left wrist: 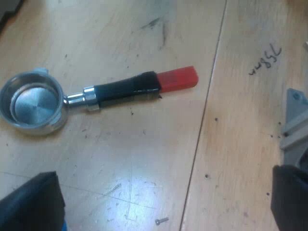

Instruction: Put the handle in the coffee machine

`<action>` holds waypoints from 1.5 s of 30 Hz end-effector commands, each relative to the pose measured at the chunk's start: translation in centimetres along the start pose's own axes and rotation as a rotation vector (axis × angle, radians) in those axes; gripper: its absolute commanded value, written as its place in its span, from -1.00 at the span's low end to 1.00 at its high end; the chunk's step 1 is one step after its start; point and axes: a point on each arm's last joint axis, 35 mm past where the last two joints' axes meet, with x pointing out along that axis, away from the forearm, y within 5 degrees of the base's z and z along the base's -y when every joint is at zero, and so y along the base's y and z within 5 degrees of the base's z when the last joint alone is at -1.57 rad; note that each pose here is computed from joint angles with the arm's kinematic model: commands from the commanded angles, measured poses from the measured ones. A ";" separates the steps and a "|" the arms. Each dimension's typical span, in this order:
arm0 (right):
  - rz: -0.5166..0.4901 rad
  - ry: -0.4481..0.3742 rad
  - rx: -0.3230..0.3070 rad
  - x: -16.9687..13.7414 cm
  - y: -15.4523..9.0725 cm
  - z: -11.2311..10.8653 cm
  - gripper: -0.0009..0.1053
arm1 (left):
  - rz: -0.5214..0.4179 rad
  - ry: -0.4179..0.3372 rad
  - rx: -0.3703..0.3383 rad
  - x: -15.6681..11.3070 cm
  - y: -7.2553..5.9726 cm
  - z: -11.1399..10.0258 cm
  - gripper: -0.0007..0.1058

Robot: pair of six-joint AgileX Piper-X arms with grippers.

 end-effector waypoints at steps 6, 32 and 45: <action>-0.078 0.052 0.064 2.3 0.1 1.2 0.31 | -0.009 -0.039 -0.032 2.8 1.8 -1.0 0.69; -0.037 0.242 0.078 9.6 1.1 2.9 -0.98 | 0.069 0.066 -0.009 5.3 2.4 -0.7 0.69; 0.027 0.241 0.038 12.0 2.4 3.5 -0.98 | 0.133 0.089 -0.070 4.8 3.1 -1.2 0.69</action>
